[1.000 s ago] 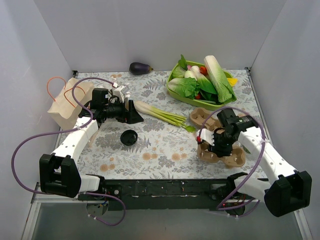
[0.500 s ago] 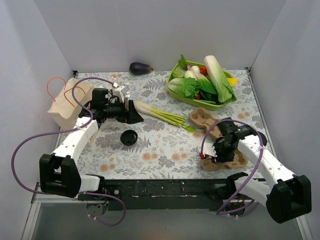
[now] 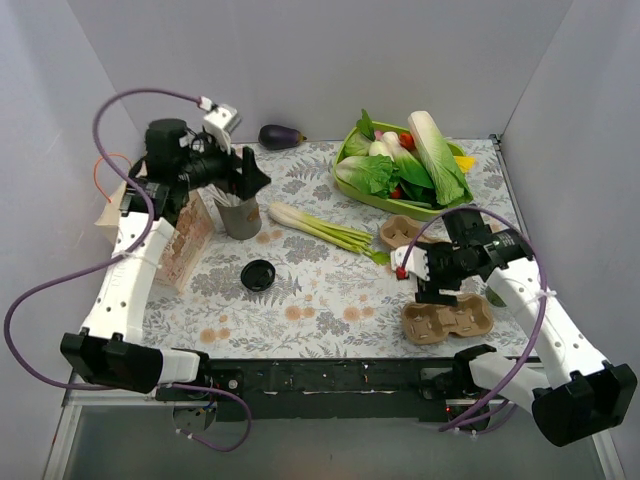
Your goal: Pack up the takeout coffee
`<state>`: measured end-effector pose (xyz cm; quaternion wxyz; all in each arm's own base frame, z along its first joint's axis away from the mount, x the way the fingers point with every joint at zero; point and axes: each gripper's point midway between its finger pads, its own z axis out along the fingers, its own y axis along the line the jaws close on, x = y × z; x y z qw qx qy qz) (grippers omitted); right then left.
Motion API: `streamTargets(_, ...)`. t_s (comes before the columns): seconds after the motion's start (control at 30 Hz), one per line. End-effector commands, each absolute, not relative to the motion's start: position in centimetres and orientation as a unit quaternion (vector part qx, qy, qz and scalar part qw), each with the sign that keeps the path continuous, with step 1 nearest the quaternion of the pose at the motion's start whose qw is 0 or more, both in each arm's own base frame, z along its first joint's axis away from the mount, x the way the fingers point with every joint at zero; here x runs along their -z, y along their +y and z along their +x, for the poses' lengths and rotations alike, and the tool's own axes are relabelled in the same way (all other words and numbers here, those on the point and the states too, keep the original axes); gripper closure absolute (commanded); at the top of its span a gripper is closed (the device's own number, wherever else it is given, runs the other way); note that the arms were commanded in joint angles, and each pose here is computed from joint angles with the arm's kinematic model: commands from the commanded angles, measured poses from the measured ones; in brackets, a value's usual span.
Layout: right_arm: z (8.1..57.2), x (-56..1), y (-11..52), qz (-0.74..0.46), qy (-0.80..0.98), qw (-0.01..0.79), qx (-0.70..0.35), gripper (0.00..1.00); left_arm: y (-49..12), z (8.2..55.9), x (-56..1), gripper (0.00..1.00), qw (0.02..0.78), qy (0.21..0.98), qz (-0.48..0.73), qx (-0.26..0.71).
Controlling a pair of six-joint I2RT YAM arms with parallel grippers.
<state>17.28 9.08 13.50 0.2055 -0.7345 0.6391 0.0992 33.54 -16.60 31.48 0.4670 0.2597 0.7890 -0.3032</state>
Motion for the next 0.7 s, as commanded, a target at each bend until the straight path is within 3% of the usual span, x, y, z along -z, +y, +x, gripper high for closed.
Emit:
streamTargets(0.0,20.2,-18.2,13.6,-0.641,0.689,0.295,-0.166,0.13,-9.6,36.2,-38.6,0.21,0.570,0.779,0.239,0.101)
streamTargets(0.2,23.2,-19.4,17.2,-0.565,0.728,0.301,-0.245,0.15,-0.2,37.3,-42.1,0.19,0.597,0.791,0.123,-0.052)
streamTargets(0.4,24.5,-20.9,19.4,-0.543,0.721,0.319,-0.291,0.16,13.9,38.5,-41.9,0.20,0.546,0.835,-0.053,-0.038)
streamTargets(0.67,25.1,-20.6,19.9,-0.532,0.722,0.326,-0.299,0.16,16.7,38.2,-37.3,0.20,0.485,0.872,-0.059,-0.013)
